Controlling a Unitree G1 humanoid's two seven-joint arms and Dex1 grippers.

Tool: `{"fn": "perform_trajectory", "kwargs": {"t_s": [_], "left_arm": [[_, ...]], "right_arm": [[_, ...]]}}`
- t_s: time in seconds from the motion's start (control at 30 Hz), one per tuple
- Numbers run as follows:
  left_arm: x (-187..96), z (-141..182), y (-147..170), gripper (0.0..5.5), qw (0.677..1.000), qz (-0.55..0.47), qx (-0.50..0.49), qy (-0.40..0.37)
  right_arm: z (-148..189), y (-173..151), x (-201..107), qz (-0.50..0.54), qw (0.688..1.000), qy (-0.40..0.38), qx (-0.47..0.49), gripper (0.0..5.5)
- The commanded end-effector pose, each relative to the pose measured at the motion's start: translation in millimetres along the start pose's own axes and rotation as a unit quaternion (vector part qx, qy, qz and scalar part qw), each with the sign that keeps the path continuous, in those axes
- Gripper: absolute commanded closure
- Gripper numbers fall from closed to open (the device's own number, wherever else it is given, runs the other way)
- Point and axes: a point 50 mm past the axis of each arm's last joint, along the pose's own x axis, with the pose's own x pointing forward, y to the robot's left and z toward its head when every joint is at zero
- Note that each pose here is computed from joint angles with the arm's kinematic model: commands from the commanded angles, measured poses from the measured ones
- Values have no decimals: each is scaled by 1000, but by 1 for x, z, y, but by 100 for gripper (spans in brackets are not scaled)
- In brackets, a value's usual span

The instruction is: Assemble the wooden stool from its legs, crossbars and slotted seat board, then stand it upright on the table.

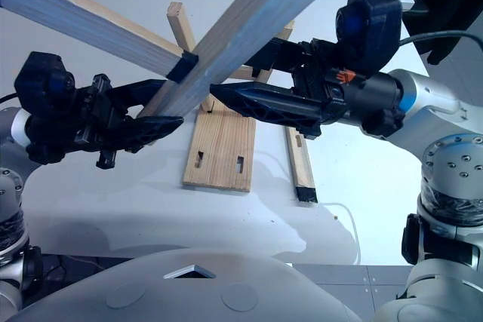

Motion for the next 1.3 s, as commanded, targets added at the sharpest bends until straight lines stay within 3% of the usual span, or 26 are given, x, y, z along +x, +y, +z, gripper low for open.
{"fn": "perform_trajectory", "kwargs": {"t_s": [0.03,0.23,0.5,0.8,0.83,0.97,1.13,1.3], "left_arm": [[2,-5,-3,348,1000,-5,8,11],[7,-6,-4,348,1000,-21,3,13],[3,-14,-2,348,999,-3,-16,36],[-1,-23,14,348,996,55,-30,56],[-4,-29,16,311,995,62,-29,78],[-35,-71,20,250,978,88,-53,183],[-77,-101,25,247,960,138,-65,236],[-85,-104,24,247,959,161,-52,226]], "right_arm": [[-4,-2,6,6,999,31,-5,230],[-17,-2,13,6,998,52,-16,230],[-21,0,13,19,997,69,-23,340],[-26,-6,5,-4,994,97,-49,342],[-23,-10,3,-19,994,87,-59,342],[-10,-27,-4,-89,991,49,-87,344],[-14,-32,-17,-121,984,84,-105,347],[-45,-26,-36,-124,970,180,-108,347]]}}
